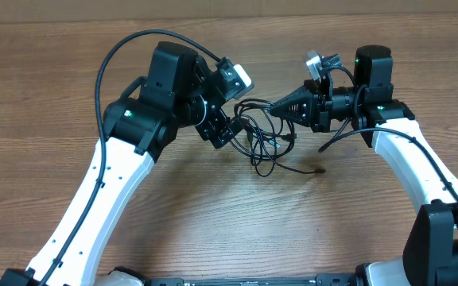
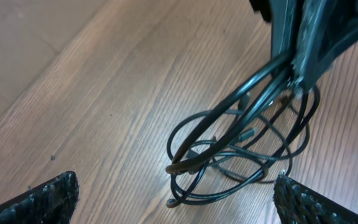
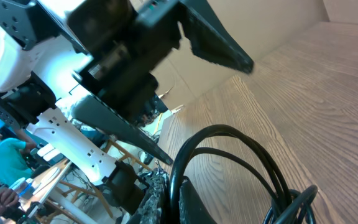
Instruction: Untangle cables
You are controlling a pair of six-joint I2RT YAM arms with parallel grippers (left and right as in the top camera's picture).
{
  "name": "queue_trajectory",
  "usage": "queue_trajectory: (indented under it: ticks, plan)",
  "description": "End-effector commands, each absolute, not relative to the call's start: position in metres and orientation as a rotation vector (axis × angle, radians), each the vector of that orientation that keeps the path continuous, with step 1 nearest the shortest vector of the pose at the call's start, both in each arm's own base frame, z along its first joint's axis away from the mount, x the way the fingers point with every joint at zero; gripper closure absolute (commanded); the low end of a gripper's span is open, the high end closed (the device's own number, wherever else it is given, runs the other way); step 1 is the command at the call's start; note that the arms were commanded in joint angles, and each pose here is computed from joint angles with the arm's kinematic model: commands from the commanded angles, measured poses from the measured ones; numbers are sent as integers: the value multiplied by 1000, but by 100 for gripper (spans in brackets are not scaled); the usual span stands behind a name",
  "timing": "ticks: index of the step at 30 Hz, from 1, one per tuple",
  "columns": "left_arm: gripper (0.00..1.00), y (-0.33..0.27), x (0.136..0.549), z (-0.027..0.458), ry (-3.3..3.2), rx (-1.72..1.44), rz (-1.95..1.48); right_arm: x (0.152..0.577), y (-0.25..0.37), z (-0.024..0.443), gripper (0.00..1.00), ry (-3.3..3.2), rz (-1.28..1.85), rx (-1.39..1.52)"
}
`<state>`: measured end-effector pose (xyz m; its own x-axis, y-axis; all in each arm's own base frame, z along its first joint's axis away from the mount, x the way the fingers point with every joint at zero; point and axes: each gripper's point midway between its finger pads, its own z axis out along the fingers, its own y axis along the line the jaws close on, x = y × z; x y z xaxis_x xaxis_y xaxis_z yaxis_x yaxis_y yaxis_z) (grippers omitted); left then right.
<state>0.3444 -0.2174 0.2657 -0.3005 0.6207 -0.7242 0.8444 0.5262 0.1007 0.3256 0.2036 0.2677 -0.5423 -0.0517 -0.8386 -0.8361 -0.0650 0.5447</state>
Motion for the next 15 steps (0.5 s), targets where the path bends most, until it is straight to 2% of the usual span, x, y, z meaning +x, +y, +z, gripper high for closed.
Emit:
queue_trajectory:
  ticks: [1, 12, 14, 15]
  plan:
    - [0, -224, 351, 250, 2015, 1290, -367, 319, 204, 290, 96, 1535, 1656, -1025]
    - [0, -249, 367, 213, 2022, 1332, -508, 319, 204, 290, 96, 1533, 1654, -1026]
    - [8, -252, 368, 212, 2008, 1339, -526, 319, 204, 290, 96, 1533, 1654, -1026]
    - [16, -253, 368, 211, 2000, 1351, -531, 319, 204, 290, 96, 1533, 1654, -1026]
